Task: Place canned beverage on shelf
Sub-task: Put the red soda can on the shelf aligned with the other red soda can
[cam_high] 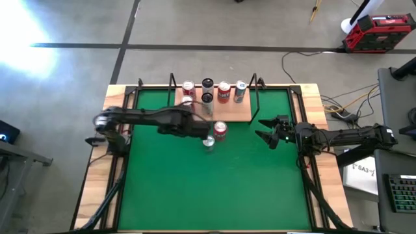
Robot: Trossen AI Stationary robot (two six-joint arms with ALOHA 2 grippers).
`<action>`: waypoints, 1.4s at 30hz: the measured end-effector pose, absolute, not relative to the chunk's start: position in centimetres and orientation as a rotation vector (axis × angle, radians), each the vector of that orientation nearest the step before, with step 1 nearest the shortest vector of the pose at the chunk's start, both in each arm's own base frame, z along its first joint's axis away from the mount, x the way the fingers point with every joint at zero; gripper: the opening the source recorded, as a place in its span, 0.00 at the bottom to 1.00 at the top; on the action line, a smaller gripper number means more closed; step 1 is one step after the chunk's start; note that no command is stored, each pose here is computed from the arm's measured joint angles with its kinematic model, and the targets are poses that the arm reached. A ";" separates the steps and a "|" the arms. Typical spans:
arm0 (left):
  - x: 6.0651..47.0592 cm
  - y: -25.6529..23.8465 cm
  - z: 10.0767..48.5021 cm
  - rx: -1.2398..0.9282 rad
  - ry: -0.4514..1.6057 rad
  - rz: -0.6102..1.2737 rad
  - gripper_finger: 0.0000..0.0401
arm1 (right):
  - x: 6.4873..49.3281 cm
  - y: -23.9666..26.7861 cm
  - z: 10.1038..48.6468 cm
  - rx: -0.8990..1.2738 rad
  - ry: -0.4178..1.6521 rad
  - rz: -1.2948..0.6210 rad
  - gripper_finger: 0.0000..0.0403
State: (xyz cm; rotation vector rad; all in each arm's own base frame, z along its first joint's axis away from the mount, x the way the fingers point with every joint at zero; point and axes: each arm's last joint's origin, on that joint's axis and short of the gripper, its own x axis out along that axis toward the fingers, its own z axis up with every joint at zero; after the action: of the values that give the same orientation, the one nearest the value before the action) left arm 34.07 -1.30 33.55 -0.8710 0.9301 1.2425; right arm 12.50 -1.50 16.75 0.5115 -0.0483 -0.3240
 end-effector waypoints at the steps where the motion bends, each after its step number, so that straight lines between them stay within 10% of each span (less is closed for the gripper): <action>1: 32.8 -1.2 33.3 -0.869 0.936 1.277 0.89 | 12.5 -1.5 16.8 0.512 -0.049 -0.324 0.99; 13: 20.6 -0.3 28.8 -0.999 0.782 1.409 0.86 | 12.5 -1.5 16.7 0.512 -0.048 -0.324 0.99; 21: 19.0 0.9 26.1 -0.501 0.523 1.353 0.86 | 12.5 -1.5 16.7 0.511 -0.048 -0.324 0.99; 32: 17.6 1.3 21.2 -0.532 0.346 1.201 0.86 | 12.5 -1.5 16.7 0.512 -0.048 -0.324 0.99; 42: 13.7 1.6 17.8 -0.545 -0.225 0.878 0.86 | 12.5 -1.5 16.7 0.512 -0.048 -0.324 0.99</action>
State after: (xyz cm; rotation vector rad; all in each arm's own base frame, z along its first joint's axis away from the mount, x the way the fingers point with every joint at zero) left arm 13.66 1.62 17.76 -0.5449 -0.2255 0.8784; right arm 12.50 -1.50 16.73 0.5118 -0.0481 -0.3244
